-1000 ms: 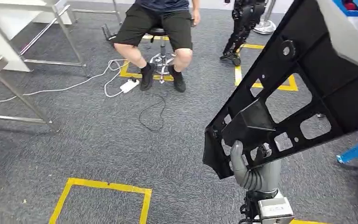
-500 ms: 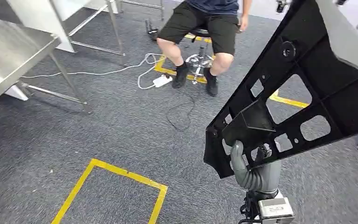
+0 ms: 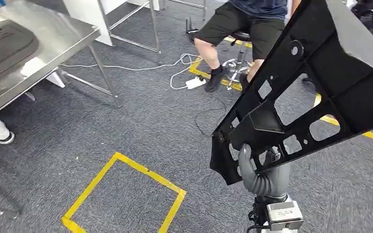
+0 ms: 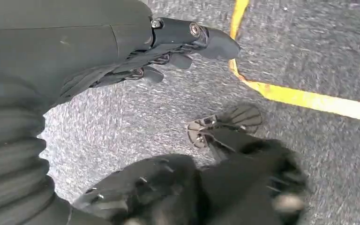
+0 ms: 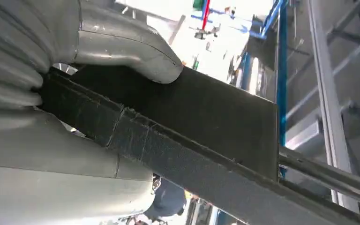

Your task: Take the parts from the cabinet and place them on the table.

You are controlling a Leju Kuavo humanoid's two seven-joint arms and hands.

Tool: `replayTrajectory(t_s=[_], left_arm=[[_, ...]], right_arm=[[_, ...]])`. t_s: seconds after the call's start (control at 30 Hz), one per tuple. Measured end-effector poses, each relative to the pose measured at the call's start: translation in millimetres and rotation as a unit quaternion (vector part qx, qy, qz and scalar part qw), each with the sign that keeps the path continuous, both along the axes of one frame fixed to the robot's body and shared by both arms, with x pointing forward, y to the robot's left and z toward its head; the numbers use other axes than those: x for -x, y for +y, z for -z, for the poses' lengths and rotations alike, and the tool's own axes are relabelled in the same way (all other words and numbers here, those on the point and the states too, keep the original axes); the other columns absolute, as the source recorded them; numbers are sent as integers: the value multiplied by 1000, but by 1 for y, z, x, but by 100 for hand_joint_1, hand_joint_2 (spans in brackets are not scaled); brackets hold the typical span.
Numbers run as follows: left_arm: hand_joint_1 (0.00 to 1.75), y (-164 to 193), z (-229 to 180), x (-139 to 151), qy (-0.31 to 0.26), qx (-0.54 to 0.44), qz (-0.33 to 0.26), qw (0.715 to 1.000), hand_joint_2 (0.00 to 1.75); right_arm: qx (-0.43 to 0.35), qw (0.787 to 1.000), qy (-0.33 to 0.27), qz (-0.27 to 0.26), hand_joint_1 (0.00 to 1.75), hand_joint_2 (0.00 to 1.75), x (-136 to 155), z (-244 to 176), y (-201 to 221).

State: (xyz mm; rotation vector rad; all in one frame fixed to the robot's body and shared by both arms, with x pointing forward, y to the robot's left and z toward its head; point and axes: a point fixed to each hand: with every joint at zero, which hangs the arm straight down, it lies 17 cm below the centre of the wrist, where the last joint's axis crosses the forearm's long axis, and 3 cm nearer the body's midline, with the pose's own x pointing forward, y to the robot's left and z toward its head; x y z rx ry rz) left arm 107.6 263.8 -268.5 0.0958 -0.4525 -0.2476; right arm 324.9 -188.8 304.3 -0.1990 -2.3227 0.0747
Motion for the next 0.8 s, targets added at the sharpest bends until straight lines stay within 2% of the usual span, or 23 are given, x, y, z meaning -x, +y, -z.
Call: replayTrajectory(t_s=[0.3,0.8], left_arm=[[0,-3,-2,-8,-8,2,1,1000,175],[0,-7,-1,-2,-4,7,0,1000,175]], right_arm=[[1,1000,-2,0,175,175,0,-1,0],[2,1000,1,0,175,175,-1,0,1]])
